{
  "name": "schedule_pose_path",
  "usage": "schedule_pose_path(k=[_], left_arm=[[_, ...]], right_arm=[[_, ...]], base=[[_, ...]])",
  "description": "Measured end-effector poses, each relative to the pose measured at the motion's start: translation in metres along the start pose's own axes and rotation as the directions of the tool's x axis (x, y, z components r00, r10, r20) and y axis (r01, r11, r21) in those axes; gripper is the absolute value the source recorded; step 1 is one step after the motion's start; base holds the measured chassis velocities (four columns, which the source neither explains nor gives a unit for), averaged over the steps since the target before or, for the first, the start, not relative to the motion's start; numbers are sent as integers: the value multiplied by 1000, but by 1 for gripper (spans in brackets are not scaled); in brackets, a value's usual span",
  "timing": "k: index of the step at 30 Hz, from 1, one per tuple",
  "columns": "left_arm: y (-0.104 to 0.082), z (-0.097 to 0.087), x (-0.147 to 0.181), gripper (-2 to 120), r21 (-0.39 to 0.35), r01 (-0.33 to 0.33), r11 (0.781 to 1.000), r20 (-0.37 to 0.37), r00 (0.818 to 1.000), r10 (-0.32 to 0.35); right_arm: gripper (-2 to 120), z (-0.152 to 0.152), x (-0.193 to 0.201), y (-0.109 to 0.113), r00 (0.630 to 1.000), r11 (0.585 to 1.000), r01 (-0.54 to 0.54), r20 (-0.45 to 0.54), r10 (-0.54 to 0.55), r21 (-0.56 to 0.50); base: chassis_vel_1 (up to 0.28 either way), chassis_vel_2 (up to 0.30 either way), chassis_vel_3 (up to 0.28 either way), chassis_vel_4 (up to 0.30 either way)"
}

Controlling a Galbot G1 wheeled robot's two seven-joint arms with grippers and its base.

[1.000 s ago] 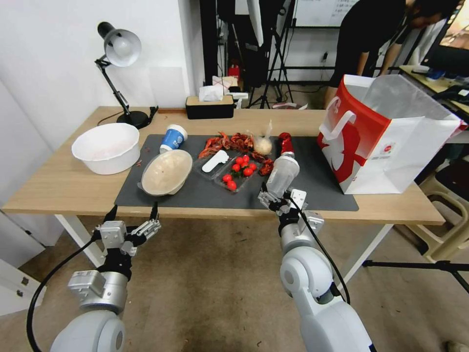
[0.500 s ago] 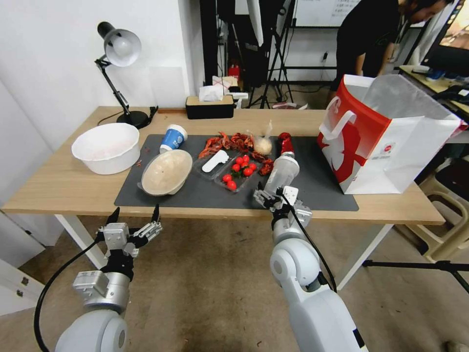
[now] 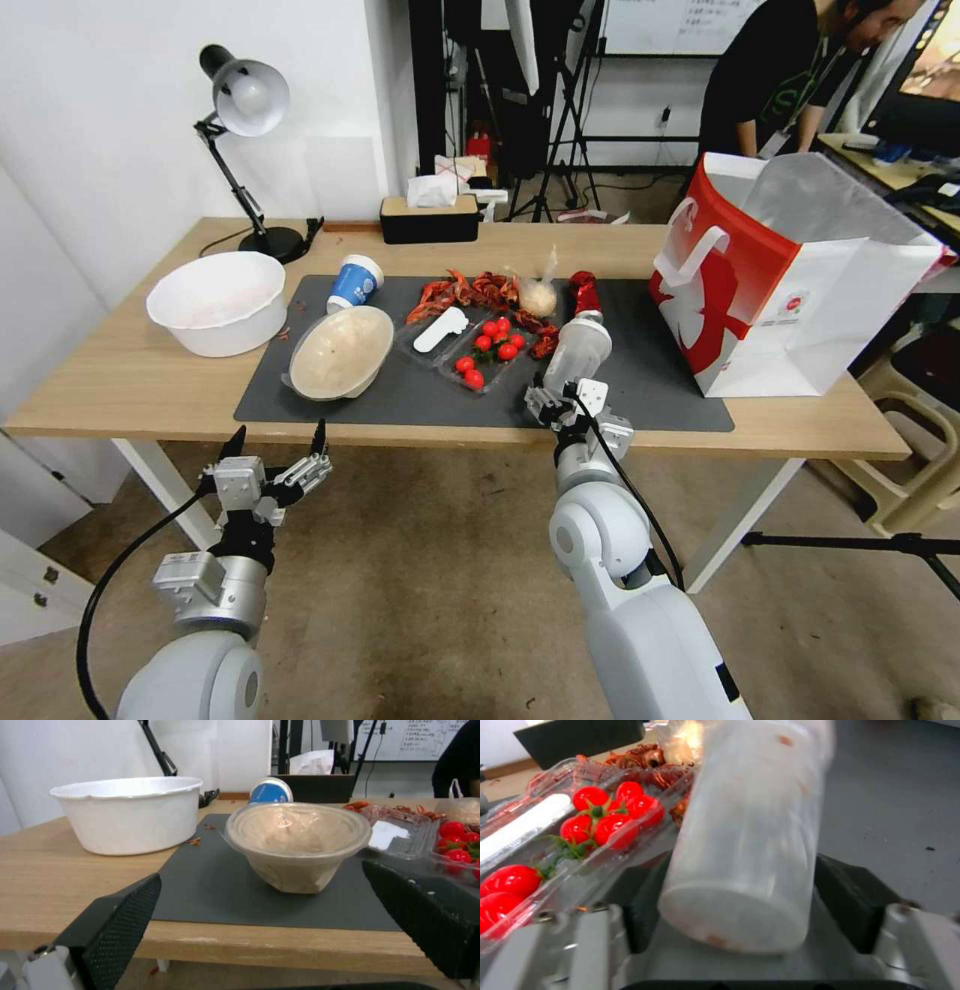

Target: Pick up the trash from the table and place it into the takeout bag.

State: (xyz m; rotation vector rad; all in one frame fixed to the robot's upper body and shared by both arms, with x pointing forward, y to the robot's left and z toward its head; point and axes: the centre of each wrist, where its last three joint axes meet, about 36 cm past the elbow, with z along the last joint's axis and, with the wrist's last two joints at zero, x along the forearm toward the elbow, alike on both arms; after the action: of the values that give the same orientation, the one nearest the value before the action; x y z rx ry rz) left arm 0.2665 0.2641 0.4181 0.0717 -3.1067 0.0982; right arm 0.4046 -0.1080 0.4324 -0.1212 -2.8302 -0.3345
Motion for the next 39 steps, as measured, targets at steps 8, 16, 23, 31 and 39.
schedule_pose_path(k=[8,16,23,31,39], left_arm=[[-1,3,-1,100,-2,-2,1000,0,1000,2],[-2,5,-1,100,-4,-4,1000,-2,1000,4],[-2,4,-2,100,-6,-6,1000,1,1000,6],[-6,5,-2,100,-7,-9,1000,-2,1000,9],[-9,6,1,100,-10,-7,1000,-5,1000,7]], right_arm=[[54,4,6,-7,1000,1000,-20,2,20,6],[54,-5,19,-16,997,1000,19,81,-18,-16],[54,-56,49,-45,924,973,231,319,-210,-28],[54,-133,57,-97,833,964,263,493,-252,47],[54,-206,29,-135,832,994,108,547,-93,4]], base=[[0,0,0,0],[0,0,0,0],[0,0,0,0],[0,0,0,0],[0,0,0,0]])
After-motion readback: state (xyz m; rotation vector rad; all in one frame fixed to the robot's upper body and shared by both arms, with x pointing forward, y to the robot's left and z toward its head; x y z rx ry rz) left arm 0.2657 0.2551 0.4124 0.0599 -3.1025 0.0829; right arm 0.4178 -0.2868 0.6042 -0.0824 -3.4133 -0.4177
